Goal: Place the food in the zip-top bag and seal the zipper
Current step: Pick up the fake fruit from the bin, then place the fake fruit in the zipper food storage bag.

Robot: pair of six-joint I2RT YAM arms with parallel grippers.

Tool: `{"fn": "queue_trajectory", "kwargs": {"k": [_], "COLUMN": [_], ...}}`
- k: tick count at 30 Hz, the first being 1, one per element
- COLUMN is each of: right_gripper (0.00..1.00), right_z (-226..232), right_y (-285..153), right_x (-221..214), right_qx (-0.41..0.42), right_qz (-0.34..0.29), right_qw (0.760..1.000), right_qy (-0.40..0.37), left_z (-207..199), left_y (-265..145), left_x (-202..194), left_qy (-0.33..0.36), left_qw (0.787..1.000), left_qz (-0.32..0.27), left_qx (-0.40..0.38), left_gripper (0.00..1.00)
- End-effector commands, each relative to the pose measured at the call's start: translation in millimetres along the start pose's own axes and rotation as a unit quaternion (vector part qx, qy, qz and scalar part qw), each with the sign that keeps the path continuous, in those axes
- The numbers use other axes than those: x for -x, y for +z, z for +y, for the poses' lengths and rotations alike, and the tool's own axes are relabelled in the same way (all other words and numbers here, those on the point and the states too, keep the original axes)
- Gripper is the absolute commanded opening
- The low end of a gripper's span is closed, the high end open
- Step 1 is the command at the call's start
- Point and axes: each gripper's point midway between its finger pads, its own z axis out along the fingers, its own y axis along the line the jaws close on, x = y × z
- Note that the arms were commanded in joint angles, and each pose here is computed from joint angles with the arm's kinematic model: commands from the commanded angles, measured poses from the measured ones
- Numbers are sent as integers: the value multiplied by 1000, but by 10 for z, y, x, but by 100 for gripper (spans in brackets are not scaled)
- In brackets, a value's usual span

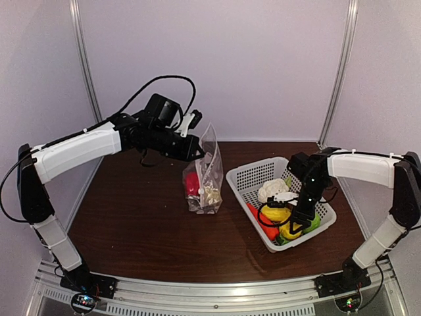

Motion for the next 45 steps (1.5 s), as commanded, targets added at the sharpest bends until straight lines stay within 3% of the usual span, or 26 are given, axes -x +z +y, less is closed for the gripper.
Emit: {"fn": "queue_trajectory", "kwargs": {"k": [1,9,15,19,23,26,36,45], "right_gripper": [45,44,40,42,44,46,46,46], "right_z": [-114,21,200,241,254,333,409,363], "right_y": [-332,-1059,-1601,-2127,-2716,-2933,-2600,-2232], "right_x": [84,420,1028,1524,1992,2226,2722,2632], "right_qx": [-58,-87,-39,-31,-36,-10,80,78], "right_qz": [-17,-115,-245,-345,-465,-516,-505,-464], "right_qw": [998,989,966,935,881,853,856,881], "right_qy": [-6,-37,-66,-75,-81,-80,-75,-51], "left_z": [-5,-36,-99,-144,-209,-230,-313,-353], "left_y": [38,148,217,245,269,278,207,12], "left_x": [19,-36,-29,-12,-19,7,113,245], "left_qy": [2,-1,-9,-9,-13,-17,-20,-16], "left_qw": [1000,1000,999,998,998,997,997,996], "left_qz": [-6,8,10,13,13,10,-6,-33], "left_qx": [-10,-26,-46,-55,-66,-69,-81,-78], "left_gripper": [0,0,0,0,0,0,0,0]}}
